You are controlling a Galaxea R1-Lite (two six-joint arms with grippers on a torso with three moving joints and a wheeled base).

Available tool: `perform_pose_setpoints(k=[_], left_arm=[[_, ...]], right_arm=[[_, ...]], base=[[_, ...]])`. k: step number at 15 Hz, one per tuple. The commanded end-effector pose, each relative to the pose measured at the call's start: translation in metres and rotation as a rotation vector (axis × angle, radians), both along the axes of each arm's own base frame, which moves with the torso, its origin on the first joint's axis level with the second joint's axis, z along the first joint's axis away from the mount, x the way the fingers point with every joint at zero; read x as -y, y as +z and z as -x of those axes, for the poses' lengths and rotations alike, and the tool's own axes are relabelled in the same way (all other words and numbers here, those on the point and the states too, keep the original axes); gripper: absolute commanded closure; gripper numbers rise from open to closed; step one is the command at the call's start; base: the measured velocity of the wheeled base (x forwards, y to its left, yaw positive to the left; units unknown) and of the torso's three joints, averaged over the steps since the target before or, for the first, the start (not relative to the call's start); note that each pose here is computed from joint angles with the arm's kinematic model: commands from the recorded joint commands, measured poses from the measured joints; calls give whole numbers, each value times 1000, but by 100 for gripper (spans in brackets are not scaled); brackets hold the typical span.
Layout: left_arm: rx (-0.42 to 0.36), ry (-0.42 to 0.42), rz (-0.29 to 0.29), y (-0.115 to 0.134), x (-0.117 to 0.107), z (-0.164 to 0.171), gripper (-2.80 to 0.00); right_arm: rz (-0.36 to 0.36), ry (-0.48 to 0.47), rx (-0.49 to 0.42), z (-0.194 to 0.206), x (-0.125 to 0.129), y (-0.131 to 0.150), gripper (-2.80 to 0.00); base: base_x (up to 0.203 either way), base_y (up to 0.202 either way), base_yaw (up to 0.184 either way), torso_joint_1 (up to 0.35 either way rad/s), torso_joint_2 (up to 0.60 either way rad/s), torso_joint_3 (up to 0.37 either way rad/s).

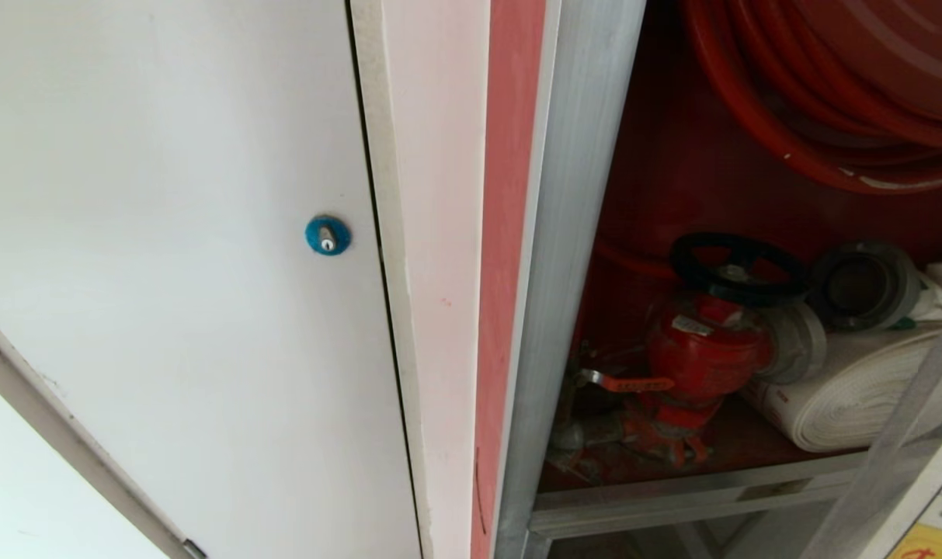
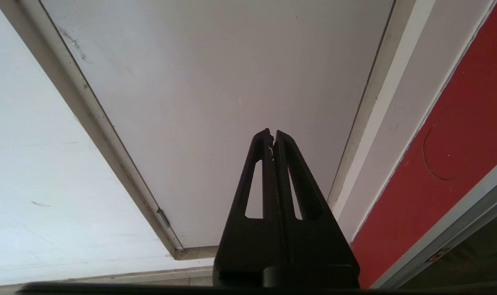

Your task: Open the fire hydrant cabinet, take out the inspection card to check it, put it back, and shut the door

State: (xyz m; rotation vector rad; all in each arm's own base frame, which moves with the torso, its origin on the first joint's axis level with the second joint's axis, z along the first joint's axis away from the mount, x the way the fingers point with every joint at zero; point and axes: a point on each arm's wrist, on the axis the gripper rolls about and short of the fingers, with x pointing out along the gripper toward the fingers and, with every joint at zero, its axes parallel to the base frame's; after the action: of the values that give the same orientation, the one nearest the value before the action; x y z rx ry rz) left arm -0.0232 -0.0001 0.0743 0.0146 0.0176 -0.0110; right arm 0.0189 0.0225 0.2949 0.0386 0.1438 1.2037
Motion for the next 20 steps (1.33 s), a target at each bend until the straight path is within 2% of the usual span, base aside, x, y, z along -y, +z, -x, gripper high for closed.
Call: perform_pose_setpoints(k=[1, 6, 9, 12, 16, 20], left_arm=[[1, 0, 1, 0, 0, 0, 0], [1, 0, 0, 0, 0, 0, 0], [1, 0, 1, 0, 0, 0, 0], [1, 0, -1, 0, 0, 0, 0], [1, 0, 1, 0, 0, 0, 0], [1, 0, 1, 0, 0, 0, 0]], right_arm=[[8, 74, -44, -16, -5, -1, 0], [15, 239, -117, -71, -34, 1, 0], [-33, 299, -165, -101, -58, 7, 0], [-64, 302, -256, -117, -70, 6, 0], [-46, 312, -339, -125, -79, -9, 0], [-26, 337, -355, -122, -87, -17, 0]], base=[[0, 0, 0, 0, 0, 0], [0, 0, 0, 0, 0, 0], [0, 0, 0, 0, 0, 0], [0, 0, 0, 0, 0, 0], [0, 0, 0, 0, 0, 0], [0, 0, 0, 0, 0, 0]])
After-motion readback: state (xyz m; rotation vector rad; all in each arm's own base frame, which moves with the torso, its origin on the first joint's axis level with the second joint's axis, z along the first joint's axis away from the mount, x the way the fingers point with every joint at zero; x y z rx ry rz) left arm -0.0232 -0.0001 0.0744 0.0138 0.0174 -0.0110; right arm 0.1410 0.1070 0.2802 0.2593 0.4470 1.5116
